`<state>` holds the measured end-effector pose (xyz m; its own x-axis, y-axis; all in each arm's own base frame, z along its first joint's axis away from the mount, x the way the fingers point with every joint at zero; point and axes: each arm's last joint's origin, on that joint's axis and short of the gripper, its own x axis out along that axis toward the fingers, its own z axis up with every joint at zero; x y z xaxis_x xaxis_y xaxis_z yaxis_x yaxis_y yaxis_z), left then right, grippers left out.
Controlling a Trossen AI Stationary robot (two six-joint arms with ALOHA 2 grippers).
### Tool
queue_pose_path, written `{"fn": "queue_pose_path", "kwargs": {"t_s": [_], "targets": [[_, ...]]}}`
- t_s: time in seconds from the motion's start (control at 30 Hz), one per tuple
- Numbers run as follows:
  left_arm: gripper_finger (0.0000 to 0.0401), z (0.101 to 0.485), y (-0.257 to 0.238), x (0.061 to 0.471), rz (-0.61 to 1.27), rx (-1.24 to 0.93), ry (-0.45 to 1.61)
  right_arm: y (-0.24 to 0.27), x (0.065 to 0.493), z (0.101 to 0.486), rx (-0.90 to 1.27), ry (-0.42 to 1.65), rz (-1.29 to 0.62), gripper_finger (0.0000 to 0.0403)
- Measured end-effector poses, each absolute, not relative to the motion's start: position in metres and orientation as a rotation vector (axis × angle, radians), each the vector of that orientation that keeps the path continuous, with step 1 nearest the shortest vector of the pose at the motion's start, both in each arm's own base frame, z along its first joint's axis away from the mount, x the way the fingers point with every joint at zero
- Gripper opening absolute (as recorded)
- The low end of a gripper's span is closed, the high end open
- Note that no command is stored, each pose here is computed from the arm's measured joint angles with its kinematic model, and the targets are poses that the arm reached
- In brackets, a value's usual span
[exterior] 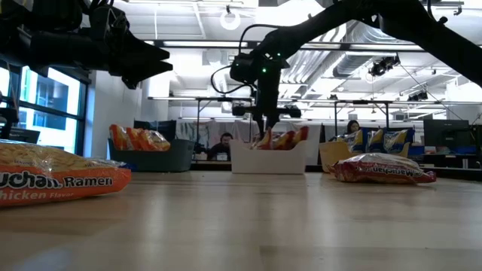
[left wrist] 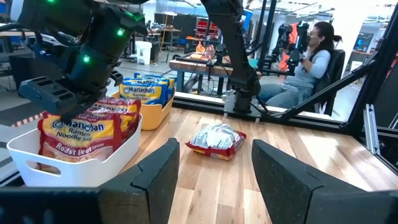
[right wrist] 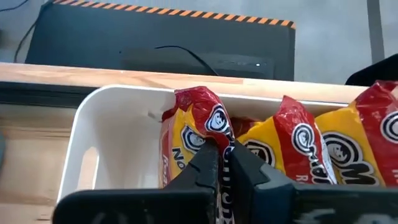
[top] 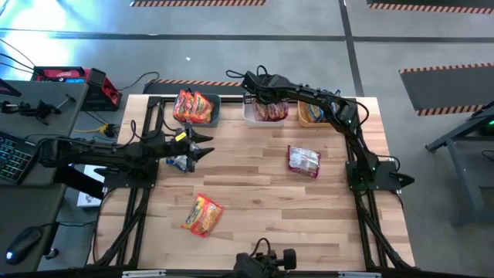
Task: Sort Maruchan noodles
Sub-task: Put the red noodle pack into the white bin, then put the blue noodle pack into the yellow bin
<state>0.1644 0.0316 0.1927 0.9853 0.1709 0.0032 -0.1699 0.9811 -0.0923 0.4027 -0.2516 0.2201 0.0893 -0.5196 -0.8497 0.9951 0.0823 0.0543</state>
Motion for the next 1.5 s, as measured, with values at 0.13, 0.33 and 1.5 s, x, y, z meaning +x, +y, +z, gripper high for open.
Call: {"fn": "queue_pose_path", "kwargs": {"t_s": [0.13,0.33,1.5], "targets": [[0.0188,0.193,0.032,0.164,0.171,-0.092,-0.011,-0.251,0.403,0.220,0.762,0.801,-1.298,0.0020],[0.0188,0.193,0.032,0.164,0.171,-0.092,-0.011,-0.247,0.406,0.220,0.727,0.814,-1.284,0.0108],[0.0188,0.180,0.021,0.165,0.117,-0.085,0.127,-0.145,0.448,0.207,0.142,0.385,-0.641,0.0000]]}}
